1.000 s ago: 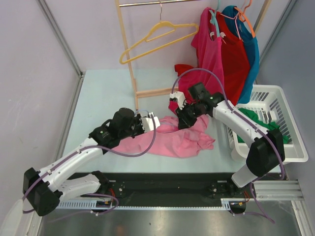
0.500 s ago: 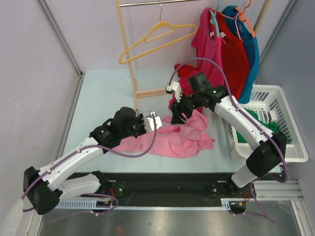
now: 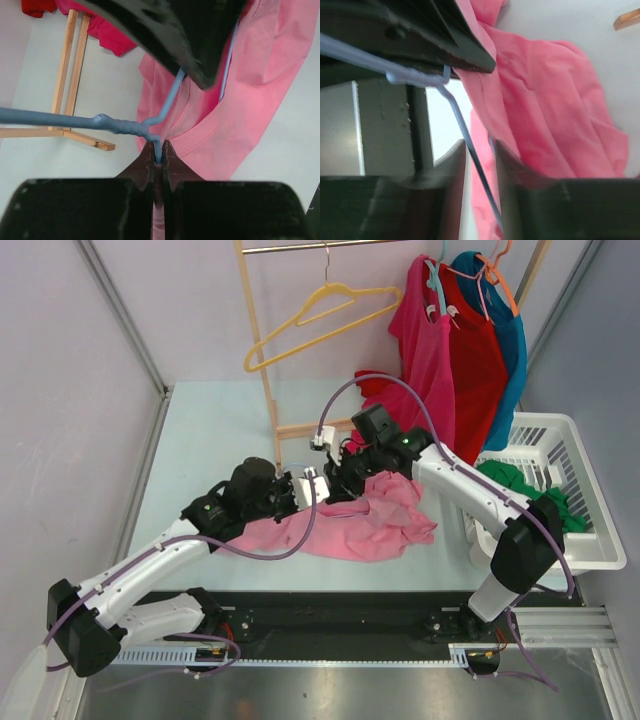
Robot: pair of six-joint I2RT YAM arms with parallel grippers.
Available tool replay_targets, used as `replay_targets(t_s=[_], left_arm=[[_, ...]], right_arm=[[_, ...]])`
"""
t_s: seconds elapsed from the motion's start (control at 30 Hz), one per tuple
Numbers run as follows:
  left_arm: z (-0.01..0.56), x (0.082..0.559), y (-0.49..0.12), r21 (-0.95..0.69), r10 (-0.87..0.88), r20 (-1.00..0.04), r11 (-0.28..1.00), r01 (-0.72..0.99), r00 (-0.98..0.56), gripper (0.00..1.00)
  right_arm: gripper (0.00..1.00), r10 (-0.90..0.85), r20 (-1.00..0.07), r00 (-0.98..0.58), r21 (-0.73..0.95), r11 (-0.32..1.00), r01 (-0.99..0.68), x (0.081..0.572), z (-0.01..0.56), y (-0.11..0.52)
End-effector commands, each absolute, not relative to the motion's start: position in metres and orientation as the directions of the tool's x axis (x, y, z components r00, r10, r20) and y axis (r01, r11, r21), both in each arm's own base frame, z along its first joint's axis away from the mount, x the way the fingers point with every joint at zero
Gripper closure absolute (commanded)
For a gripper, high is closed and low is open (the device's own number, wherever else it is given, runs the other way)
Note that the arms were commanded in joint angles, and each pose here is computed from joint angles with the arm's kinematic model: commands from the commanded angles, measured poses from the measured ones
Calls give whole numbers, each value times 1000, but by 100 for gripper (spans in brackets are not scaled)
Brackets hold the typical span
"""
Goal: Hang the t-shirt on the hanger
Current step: Place the hanger at the clothesline.
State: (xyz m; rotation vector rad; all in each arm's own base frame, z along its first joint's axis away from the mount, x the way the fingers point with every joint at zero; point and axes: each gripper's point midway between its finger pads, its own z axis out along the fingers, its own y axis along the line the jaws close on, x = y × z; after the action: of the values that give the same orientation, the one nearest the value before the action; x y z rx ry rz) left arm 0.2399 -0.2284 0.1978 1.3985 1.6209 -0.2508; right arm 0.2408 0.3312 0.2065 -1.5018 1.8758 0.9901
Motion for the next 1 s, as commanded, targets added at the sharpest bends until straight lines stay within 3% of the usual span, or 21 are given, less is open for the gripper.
replay_targets(t_s=[0.0, 0.1, 0.2, 0.47, 0.67, 0.7, 0.77, 0.8, 0.97], left_arm=[[228, 235, -237, 396, 581, -802, 345, 851, 138, 100], [224, 228, -230, 356, 572, -812, 336, 872, 111, 98], [216, 224, -219, 306, 574, -816, 331, 893, 67, 88], [204, 227, -184, 301, 605, -796, 358, 884, 26, 86], [233, 229, -183, 324, 563, -824, 372, 870, 67, 70], [246, 230, -185, 323, 540, -839, 388, 863, 71, 63], [271, 233, -189, 341, 499, -860, 407, 847, 106, 53], [293, 236, -191, 347, 466, -876, 433, 832, 123, 40], [346, 247, -192, 386, 417, -891, 486, 784, 180, 26]], right_arm=[[99, -548, -809, -213, 194, 93, -977, 241, 213, 334], [100, -544, -813, -207, 180, 104, -978, 238, 215, 326], [100, -519, -826, -222, 174, 140, -975, 243, 218, 313], [100, -459, -864, -206, 147, 162, -976, 247, 249, 285], [100, -464, -863, -198, 131, 173, -976, 246, 260, 276], [100, -462, -864, -200, 129, 181, -975, 246, 263, 275], [100, -450, -867, -214, 124, 221, -967, 250, 272, 273], [100, -440, -875, -199, 89, 259, -962, 256, 286, 270], [100, -419, -879, -228, 22, 442, -897, 272, 326, 245]])
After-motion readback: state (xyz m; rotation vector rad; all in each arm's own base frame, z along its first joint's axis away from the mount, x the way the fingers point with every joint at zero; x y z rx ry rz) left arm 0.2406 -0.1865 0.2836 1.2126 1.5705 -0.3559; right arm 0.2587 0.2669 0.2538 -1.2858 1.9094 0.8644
